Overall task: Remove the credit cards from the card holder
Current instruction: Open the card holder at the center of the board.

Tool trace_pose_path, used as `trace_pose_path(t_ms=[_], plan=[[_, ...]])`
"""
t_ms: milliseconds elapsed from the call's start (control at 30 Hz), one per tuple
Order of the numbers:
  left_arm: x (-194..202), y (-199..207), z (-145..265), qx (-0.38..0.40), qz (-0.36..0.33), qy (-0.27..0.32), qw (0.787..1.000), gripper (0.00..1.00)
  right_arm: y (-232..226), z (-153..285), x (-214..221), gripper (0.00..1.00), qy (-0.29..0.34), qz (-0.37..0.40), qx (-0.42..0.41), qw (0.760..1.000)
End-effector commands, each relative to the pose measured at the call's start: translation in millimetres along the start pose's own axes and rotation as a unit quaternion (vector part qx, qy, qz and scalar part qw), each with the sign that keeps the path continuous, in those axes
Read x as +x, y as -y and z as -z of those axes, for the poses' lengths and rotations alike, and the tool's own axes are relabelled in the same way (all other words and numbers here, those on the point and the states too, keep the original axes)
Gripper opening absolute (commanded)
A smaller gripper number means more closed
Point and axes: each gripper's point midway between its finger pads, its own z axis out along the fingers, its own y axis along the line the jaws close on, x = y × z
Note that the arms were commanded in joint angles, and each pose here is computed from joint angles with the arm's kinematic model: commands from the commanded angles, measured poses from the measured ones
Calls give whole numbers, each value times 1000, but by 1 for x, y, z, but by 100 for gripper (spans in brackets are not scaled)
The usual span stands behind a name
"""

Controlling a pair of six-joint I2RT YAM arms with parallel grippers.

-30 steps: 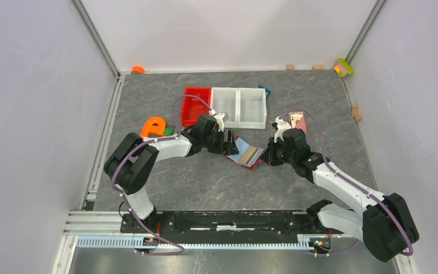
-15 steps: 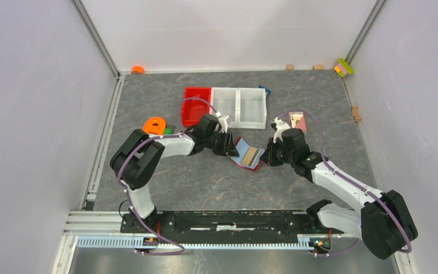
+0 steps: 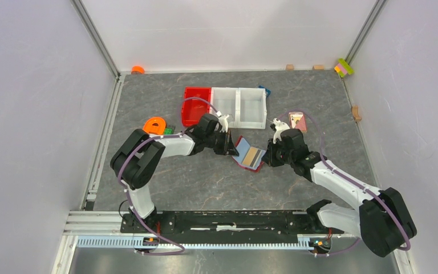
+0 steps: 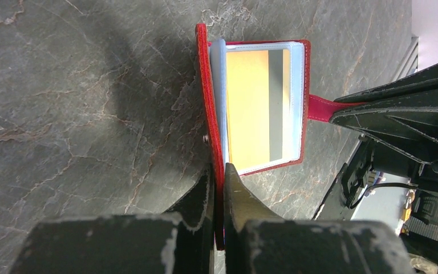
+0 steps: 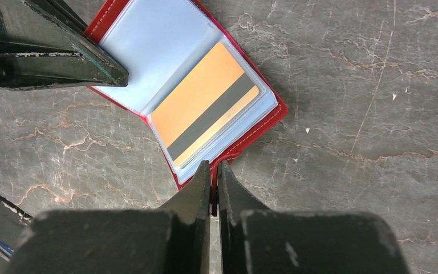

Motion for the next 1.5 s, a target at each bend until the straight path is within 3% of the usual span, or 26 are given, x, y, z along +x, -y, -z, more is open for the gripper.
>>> trace_pose_path(t_ms=[0, 133, 267, 367, 500, 567, 633, 833, 1100, 1267, 1333, 1467], plan=[[-1, 4, -4, 15, 12, 3, 1000, 2, 4, 0, -12, 8, 20, 14, 16, 1000], [-1, 2, -2, 6, 15, 5, 1000, 2, 8, 0, -13, 11, 19, 16, 27, 999], [0, -2, -1, -5, 19, 5, 1000, 2, 14, 1, -12, 25, 21, 14, 43, 999], [1, -3, -1, -10, 22, 6, 1000, 2, 20, 3, -10, 43, 26, 5, 59, 998], [2, -12, 0, -37, 27, 9, 999, 2, 23, 5, -6, 80, 41, -15, 64, 997], [3, -18, 1, -53, 30, 7, 998, 2, 28, 5, -2, 89, 43, -26, 75, 996], [4, -22, 1, -63, 32, 6, 997, 2, 28, 5, 1, 91, 40, -35, 75, 996], [12, -37, 6, -102, 44, 9, 994, 2, 18, 2, 16, 89, 30, -73, 42, 996], [20, -40, 5, -119, 67, 11, 991, 2, 9, -9, 40, 77, 34, -146, -3, 989], [30, -36, 6, -117, 76, 18, 990, 2, 12, -14, 40, 56, 36, -148, 5, 988], [33, -35, 7, -117, 77, 20, 990, 2, 11, -16, 38, 37, 35, -144, 1, 989], [32, -30, 11, -112, 75, 26, 991, 2, 16, -16, 29, 21, 37, -123, 21, 991]])
